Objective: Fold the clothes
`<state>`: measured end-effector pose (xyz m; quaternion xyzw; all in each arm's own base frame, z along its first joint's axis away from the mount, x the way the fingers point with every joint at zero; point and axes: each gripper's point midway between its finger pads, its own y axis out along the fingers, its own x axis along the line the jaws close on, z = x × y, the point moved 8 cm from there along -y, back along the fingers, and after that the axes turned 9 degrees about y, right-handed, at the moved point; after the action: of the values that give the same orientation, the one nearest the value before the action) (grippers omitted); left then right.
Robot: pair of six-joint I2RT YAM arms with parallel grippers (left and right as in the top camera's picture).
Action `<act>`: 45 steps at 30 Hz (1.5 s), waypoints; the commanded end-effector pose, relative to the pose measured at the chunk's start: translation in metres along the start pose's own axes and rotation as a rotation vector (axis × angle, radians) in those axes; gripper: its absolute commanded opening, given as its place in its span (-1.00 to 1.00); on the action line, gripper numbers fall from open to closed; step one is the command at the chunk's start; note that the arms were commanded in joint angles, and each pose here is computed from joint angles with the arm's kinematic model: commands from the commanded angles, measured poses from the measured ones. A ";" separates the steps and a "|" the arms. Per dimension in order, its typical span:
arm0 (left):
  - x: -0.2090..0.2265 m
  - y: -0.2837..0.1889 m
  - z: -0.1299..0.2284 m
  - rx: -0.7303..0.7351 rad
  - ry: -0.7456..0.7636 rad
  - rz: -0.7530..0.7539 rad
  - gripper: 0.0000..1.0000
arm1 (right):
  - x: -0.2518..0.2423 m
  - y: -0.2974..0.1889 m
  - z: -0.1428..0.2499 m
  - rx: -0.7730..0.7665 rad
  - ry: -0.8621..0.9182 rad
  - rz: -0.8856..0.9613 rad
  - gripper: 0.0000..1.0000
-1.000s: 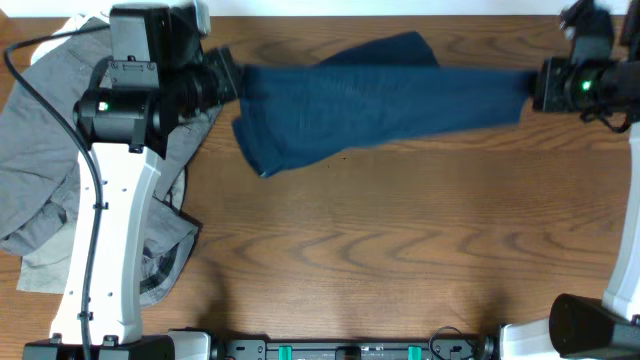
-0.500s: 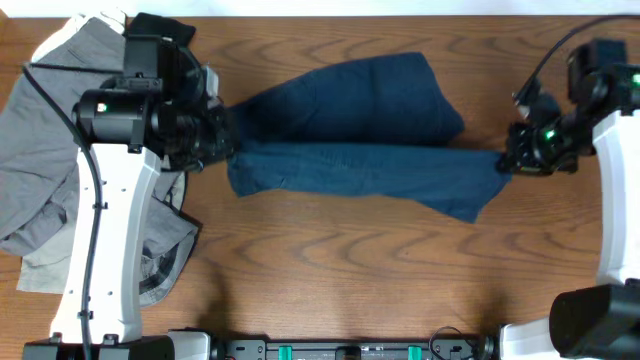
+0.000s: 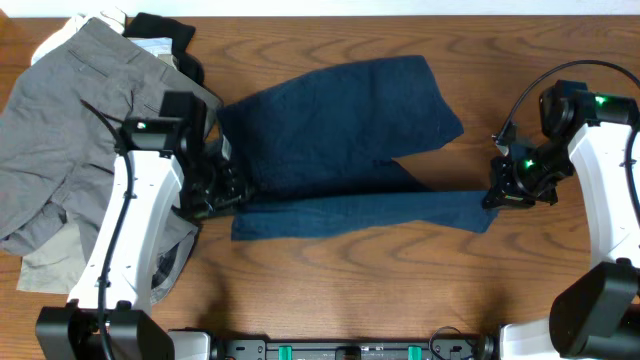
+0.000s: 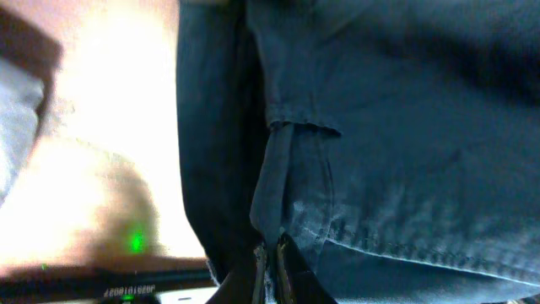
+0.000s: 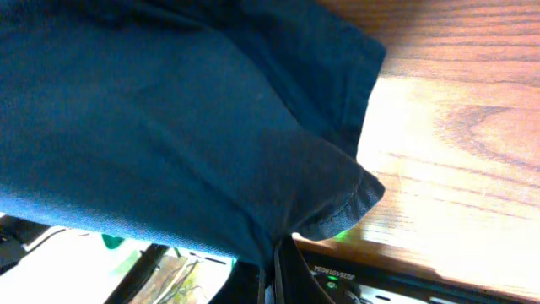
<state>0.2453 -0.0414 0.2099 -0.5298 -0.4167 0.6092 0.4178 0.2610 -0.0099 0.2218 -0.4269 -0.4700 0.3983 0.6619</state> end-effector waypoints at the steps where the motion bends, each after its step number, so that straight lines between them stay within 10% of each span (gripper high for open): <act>1: 0.011 0.004 0.007 0.008 -0.054 -0.068 -0.88 | -0.007 -0.018 0.013 -0.071 0.057 0.009 -0.97; 21: 0.020 -0.023 0.047 -0.113 -0.227 -0.186 -0.88 | -0.027 -0.016 0.069 -0.160 0.245 0.077 -0.97; 45: 0.026 0.025 -0.008 -0.388 -0.184 -0.186 -0.88 | 0.018 0.057 -0.008 -0.317 -0.037 -0.020 -0.97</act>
<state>0.2447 -0.0290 0.1813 -0.5145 -0.5905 0.5309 0.3236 0.2609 0.0194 0.1765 -0.5124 -0.5426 0.3198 0.5838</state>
